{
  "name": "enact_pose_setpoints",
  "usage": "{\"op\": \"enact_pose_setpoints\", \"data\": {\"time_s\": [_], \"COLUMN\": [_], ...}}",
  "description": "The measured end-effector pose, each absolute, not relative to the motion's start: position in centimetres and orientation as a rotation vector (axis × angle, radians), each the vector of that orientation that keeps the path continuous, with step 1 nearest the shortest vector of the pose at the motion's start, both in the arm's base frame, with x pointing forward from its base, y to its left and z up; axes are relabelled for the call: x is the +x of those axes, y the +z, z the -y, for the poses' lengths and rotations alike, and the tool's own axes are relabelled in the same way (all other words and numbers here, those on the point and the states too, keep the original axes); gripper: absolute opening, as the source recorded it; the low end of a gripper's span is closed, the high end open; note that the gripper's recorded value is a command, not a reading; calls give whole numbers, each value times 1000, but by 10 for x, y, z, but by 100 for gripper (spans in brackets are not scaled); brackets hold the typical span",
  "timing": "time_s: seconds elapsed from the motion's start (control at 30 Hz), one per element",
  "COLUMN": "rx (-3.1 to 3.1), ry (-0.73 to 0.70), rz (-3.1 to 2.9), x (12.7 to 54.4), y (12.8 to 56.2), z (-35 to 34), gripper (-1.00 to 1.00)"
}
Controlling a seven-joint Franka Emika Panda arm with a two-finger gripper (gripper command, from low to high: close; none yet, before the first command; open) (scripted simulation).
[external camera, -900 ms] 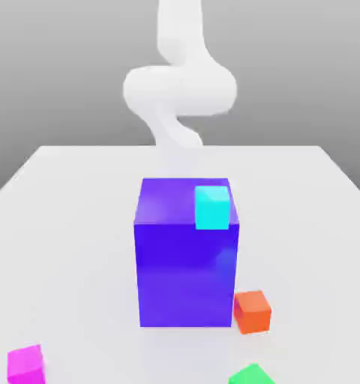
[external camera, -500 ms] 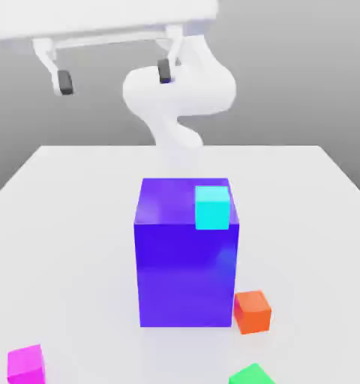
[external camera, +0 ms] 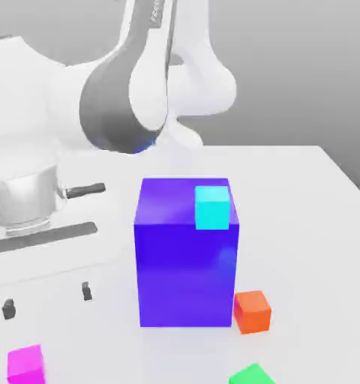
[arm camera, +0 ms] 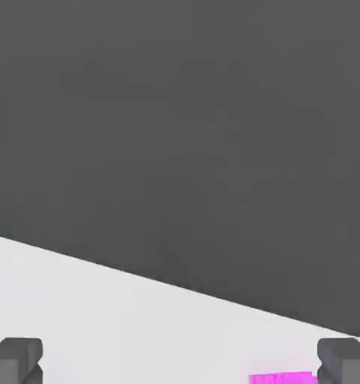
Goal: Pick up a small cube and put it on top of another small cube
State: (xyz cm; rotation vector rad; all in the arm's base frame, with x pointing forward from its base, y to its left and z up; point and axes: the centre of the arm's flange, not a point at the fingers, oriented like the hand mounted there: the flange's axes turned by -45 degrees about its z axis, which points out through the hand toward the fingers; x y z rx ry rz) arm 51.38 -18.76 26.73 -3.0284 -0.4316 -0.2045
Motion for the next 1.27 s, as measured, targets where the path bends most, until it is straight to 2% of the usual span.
{"op": "enact_pose_setpoints", "data": {"time_s": [0.17, 0.3, 0.33, 0.53, 0.7, 0.87, 1.03, 1.1, 1.17, 1.2, 1.27], "rx": [-3082, -3096, -3095, -3093, -3088, -2967, -2813, -2740, -2698, -2691, -2691], "ry": [-41, -4, -2, 1, 1, 11, 10, 5, 3, 3, 3], "rz": [519, 545, 544, 543, 564, 970, 1367, 1524, 1606, 1619, 1619], "x": [493, 488, 488, 487, 490, 526, 532, 530, 528, 527, 527], "y": [205, 148, 135, 129, 185, 207, 227, 218, 190, 182, 182], "z": [225, 234, 234, 234, 228, 106, -19, -69, -96, -100, -100], "gripper": [0, 0, -100, -100, -100, -100, -100, -100, -100, 100, 100]}}
